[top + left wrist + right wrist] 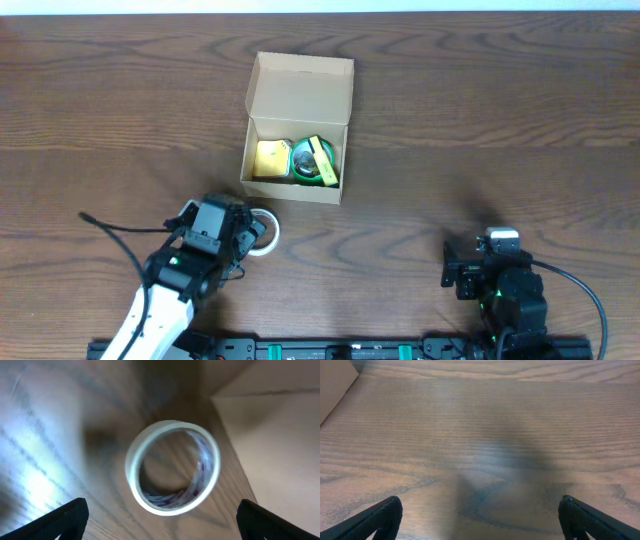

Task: Pack container
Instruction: 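Move the left gripper to the white masking tape and grasp its rim, then carry the masking tape into the box and lower it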

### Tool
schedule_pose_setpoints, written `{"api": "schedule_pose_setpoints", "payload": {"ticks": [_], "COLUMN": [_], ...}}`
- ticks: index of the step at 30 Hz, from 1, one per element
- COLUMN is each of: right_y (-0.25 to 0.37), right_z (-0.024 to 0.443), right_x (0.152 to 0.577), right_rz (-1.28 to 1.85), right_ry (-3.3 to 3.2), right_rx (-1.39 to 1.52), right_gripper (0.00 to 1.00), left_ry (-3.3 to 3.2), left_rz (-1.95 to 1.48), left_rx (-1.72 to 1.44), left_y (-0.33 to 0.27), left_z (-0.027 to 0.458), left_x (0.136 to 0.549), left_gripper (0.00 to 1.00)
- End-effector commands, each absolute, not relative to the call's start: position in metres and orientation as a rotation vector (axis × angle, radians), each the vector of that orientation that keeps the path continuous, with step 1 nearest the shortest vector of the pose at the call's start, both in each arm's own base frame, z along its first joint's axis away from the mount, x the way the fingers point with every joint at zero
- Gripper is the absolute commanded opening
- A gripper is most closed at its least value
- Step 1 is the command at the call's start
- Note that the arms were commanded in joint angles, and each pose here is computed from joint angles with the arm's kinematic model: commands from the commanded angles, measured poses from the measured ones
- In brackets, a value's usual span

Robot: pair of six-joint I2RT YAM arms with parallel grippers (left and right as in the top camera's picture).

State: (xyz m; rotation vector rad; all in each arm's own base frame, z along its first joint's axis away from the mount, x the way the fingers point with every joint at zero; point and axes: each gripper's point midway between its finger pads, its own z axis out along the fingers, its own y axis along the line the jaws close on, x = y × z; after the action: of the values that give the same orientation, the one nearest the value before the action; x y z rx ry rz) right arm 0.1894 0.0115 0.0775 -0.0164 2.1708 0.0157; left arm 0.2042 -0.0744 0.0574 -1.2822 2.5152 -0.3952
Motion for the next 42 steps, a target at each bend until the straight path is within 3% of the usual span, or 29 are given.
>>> {"api": "schedule_pose_setpoints", "payload": {"ticks": [1, 4, 7, 13, 20, 22, 23, 24, 26, 27, 42], "right_y": [0.009, 0.009, 0.009, 0.009, 0.009, 0.009, 0.009, 0.009, 0.009, 0.009, 0.009], "right_z": [0.074, 0.074, 0.074, 0.074, 0.074, 0.074, 0.074, 0.074, 0.074, 0.074, 0.074], "right_x": [0.189, 0.189, 0.189, 0.189, 0.189, 0.189, 0.189, 0.189, 0.189, 0.189, 0.189], "right_rz": [-0.003, -0.003, -0.003, -0.003, -0.003, -0.003, -0.003, -0.003, -0.003, -0.003, -0.003], "right_ry": [2.176, 2.176, 2.176, 2.176, 2.176, 2.176, 2.176, 2.176, 2.176, 2.176, 2.176], "right_rx": [-0.017, -0.017, -0.017, -0.017, -0.017, -0.017, -0.017, -0.017, -0.017, -0.017, -0.017], "right_gripper": [0.99, 0.99, 0.99, 0.99, 0.99, 0.99, 0.99, 0.99, 0.99, 0.99, 0.99], "left_ry": [2.45, 2.45, 2.47, 2.539, 2.594, 2.604, 2.611, 2.61, 2.601, 2.597, 2.597], "left_rz": [-0.339, -0.315, -0.295, -0.236, -0.213, -0.219, -0.227, -0.235, -0.252, -0.255, -0.493], "left_rx": [-1.535, -1.632, -1.664, -1.704, -1.75, -1.757, -1.761, -1.759, -1.752, -1.749, -1.309], "left_y": [-0.071, -0.073, -0.075, -0.079, -0.086, -0.089, -0.09, -0.091, -0.092, -0.092, -0.093], "left_z": [0.042, 0.033, 0.026, 0.009, -0.006, -0.009, -0.01, -0.01, -0.01, -0.01, 0.061], "left_x": [0.199, 0.195, 0.193, 0.186, 0.182, 0.183, 0.183, 0.184, 0.188, 0.189, 0.199], "left_gripper": [0.96, 1.0, 0.91, 0.9, 0.8, 0.68, 0.54, 0.33, 0.11, 0.06, 0.06]}}
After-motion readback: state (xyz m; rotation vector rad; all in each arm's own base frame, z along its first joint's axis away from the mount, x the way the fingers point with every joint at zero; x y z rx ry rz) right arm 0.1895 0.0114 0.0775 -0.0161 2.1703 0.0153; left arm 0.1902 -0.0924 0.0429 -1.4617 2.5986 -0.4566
